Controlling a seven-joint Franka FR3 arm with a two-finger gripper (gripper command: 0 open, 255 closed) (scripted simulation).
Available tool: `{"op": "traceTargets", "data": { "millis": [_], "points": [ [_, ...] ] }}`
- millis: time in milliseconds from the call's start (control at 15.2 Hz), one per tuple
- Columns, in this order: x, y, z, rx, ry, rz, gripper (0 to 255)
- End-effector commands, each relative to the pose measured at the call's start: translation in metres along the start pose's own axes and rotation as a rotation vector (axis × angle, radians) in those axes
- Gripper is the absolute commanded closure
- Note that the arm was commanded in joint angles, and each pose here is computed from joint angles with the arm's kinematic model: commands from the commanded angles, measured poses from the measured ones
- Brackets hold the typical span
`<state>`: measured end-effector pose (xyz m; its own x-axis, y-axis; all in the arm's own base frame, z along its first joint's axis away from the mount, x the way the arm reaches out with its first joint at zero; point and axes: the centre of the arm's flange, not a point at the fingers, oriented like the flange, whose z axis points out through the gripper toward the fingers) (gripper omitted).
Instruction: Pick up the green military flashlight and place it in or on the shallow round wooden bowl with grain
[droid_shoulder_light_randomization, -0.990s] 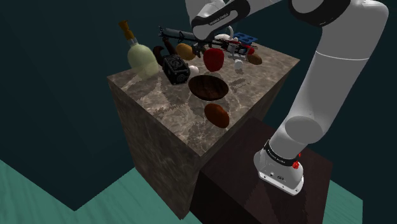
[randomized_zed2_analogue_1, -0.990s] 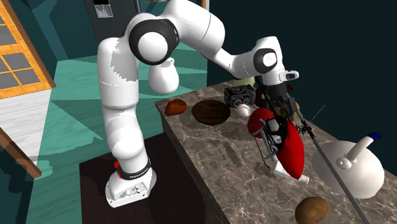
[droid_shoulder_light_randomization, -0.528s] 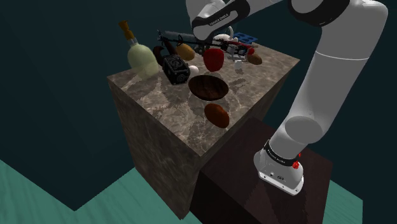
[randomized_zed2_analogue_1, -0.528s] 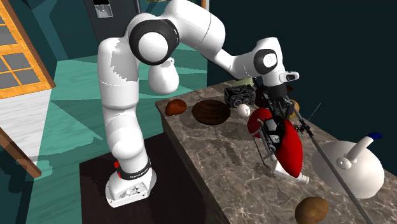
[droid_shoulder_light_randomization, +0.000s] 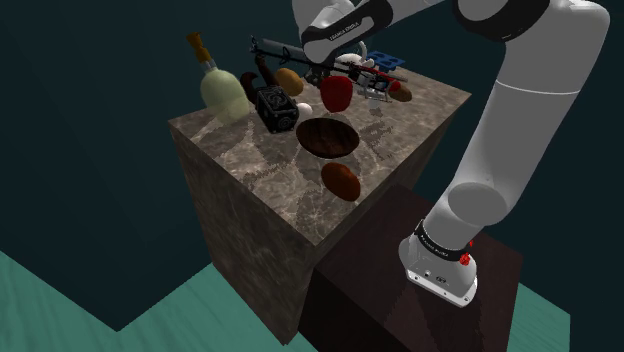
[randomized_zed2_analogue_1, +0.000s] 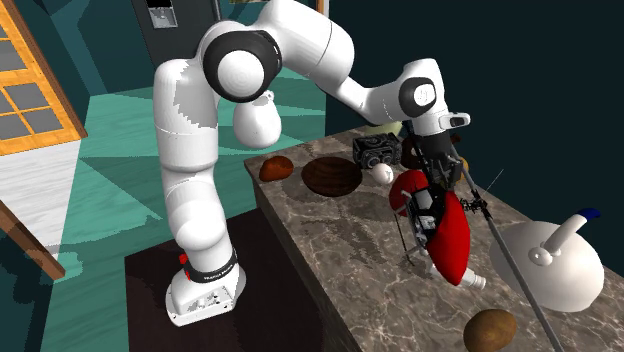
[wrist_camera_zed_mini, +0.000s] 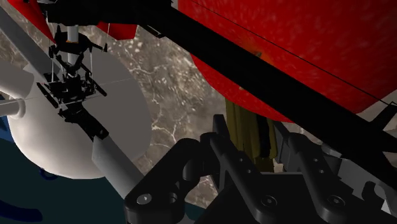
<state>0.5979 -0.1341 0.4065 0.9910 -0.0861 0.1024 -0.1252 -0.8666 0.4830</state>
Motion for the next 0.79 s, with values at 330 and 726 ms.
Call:
{"op": "traceTargets", "data": {
  "millis": [330, 726],
  "points": [
    [0.003, 0.015, -0.027, 0.0, -0.002, -0.001, 255],
    [0.006, 0.03, -0.054, 0.0, -0.002, -0.001, 255]
  ]
}}
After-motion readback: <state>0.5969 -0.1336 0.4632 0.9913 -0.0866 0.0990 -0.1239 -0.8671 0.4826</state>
